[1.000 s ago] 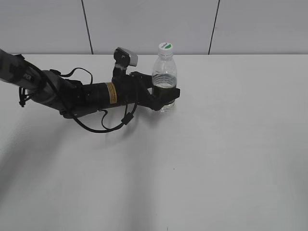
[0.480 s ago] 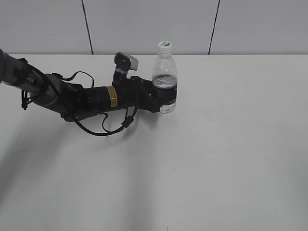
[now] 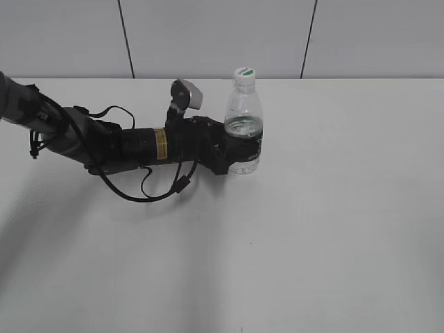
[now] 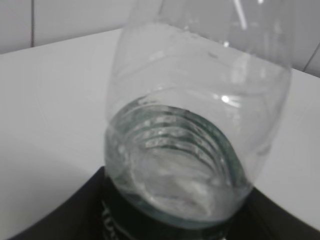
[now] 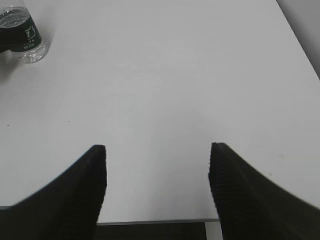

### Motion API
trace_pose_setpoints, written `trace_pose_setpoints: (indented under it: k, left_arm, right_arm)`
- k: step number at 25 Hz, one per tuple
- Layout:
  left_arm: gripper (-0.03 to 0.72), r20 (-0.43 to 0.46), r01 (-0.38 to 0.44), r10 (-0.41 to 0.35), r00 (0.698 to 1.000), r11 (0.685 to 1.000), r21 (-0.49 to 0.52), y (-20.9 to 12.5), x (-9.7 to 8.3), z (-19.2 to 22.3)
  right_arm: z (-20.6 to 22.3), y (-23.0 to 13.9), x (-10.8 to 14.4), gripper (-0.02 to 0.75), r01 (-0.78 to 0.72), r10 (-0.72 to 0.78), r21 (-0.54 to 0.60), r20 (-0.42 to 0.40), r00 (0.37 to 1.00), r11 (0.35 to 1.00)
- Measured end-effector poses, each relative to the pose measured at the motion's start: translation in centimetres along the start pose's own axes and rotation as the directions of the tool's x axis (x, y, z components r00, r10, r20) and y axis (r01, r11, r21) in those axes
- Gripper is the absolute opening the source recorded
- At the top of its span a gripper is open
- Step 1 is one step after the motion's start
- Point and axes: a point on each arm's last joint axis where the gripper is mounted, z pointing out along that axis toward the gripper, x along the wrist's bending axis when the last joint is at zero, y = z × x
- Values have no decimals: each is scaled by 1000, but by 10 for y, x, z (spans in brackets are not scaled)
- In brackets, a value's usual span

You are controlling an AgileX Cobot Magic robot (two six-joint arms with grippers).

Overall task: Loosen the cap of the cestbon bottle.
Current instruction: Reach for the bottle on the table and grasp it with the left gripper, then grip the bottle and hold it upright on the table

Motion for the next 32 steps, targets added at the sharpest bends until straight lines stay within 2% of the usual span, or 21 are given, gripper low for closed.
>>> trace_pose_setpoints:
  k: [4,7,12,14,18,23,29,32]
  left_arm:
    - [384,121,-73,69,990,997,26,1,-10,-3]
    - [384,185,-124,115,976,991,42,17,-19,-7]
    - [384,334,-241,225,915,970,7,49,-39,-20]
    - [383,370,-261,233,899,965,25,52,-42,-24]
    - [383,362,-222,184,914,973,67,42,-42,-39]
    - [383,273,-148,131,953,988,42,28,-48,-57]
    - [382,258,-150,143,956,989,9,21,-60,-47]
    - [382,245,-142,139,960,990,-6,16,-60,-42]
  right_arm:
    - [0,0,0,498,0,0,0,0,1000,1000]
    - [0,0,0,498,0,0,0,0,1000,1000]
    - [0,0,0,498,0,0,0,0,1000,1000]
    - [0,0,0,498,0,0,0,0,1000,1000]
    - [0,0,0,498,0,0,0,0,1000,1000]
    - [0,0,0,498,0,0,0,0,1000,1000]
    - [0,0,0,498,0,0,0,0,1000,1000]
    - [0,0,0,498,0,0,0,0,1000,1000]
